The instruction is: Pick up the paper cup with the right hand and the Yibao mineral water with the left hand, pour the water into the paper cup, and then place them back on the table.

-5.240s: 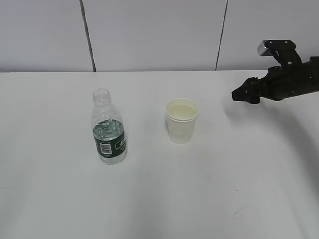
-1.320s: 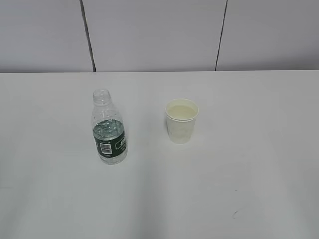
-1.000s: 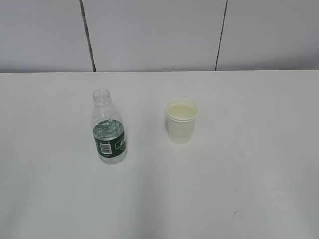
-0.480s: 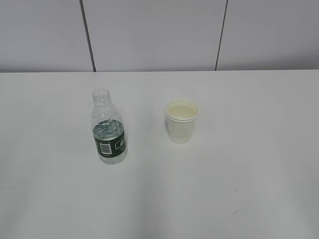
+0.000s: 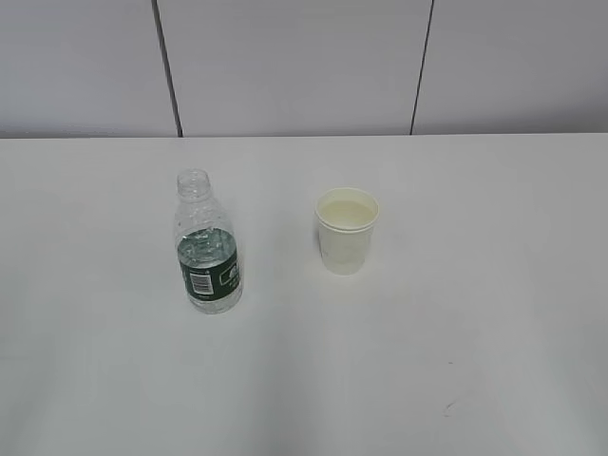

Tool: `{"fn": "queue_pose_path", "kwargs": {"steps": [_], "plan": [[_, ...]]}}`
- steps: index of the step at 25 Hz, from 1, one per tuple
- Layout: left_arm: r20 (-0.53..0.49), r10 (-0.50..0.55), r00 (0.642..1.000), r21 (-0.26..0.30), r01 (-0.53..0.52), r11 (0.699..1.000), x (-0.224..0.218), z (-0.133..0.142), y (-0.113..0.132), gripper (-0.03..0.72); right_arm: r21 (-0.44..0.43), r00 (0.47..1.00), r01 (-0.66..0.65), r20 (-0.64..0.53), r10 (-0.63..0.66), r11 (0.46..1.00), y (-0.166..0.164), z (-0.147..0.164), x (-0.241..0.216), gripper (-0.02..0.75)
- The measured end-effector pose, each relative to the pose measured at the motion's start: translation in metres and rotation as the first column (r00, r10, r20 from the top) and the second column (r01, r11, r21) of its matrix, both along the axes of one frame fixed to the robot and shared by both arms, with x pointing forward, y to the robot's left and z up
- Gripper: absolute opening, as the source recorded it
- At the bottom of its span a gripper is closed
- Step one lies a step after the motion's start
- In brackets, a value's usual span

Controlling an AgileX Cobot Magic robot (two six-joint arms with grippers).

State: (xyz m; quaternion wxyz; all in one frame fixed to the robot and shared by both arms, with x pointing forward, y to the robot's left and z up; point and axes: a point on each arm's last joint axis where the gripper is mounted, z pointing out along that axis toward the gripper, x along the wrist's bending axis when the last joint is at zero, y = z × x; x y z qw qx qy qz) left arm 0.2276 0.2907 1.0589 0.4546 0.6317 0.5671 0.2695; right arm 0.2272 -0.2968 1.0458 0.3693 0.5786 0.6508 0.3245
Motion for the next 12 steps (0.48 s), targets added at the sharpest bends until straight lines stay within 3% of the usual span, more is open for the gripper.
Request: {"fn": "queue_pose_path", "kwargs": {"steps": [7, 12], "plan": [[0.000, 0.001, 1.000, 0.000, -0.001, 1.000, 0.0000, 0.0000, 0.0000, 0.363, -0.007, 1.000, 0.005, 0.000, -0.005, 1.000, -0.0008, 0.0000, 0.0000, 0.591], [0.001, 0.060, 0.998, 0.000, -0.060, 0.998, 0.0005, 0.0000, -0.0006, 0.361, -0.007, 1.000, 0.006, 0.000, -0.006, 1.000, -0.0008, 0.0000, 0.0000, 0.591]]}}
